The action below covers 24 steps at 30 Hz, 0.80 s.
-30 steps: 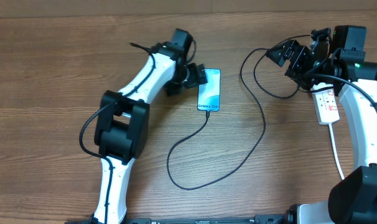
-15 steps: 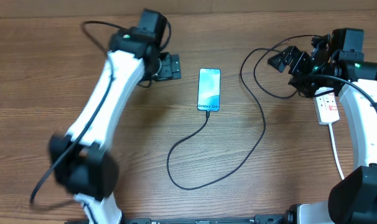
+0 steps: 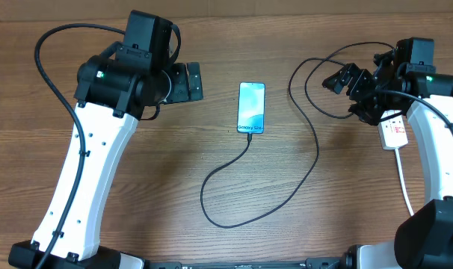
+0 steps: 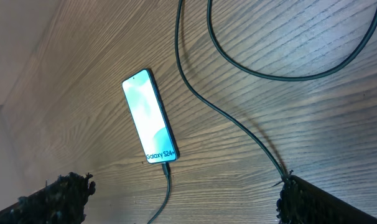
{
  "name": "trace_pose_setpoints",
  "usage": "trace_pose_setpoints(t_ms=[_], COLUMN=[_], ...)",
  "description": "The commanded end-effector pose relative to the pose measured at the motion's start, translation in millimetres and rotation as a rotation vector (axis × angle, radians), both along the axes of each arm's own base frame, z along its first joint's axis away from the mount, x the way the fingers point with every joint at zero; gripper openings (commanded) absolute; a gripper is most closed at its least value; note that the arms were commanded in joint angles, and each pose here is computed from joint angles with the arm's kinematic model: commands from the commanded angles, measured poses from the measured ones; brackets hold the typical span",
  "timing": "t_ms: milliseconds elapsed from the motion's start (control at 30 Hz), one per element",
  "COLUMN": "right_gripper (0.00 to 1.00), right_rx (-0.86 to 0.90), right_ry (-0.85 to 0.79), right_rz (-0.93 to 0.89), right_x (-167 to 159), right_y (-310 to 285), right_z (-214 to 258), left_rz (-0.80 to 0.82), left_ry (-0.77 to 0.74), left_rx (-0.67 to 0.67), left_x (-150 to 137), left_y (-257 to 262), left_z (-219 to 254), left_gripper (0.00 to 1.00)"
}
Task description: Plug charger to phone and switch on socket
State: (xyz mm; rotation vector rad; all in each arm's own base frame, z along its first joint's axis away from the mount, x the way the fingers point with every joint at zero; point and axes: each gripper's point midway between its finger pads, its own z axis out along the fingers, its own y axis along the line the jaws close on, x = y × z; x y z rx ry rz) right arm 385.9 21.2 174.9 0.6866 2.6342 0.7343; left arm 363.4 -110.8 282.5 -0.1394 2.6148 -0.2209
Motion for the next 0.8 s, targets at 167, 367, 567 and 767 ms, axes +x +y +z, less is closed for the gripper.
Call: trace_pose_setpoints(t_ms=[167, 367, 567, 767], right_gripper=[1.00, 1.00, 1.00, 1.00], right_rx=[-0.016, -0.014, -0.013, -0.014], right_ry=[-0.025, -0.008, -0.006, -0.010], right_rz=[-0.002, -0.003, -0.002, -0.003], right_x=[0.1, -3.4, -3.7, -2.9], right_y=[-3.1, -2.6, -2.5, -2.7], right_z=[8.4, 6.8, 6.7, 6.9], left_rz=[-0.025, -0.025, -0.025, -0.025], left_ry=[-0.011, -0.011, -0.011, -0.011], left_rx=[0.025, 0.026, 0.025, 0.025], left_x=[-0.7, -0.7, -0.7, -0.7], left_y=[0.2, 0.2, 0.2, 0.2], left_z=[1.9, 1.8, 1.9, 1.9], left_gripper=[1.00, 1.00, 1.00, 1.00])
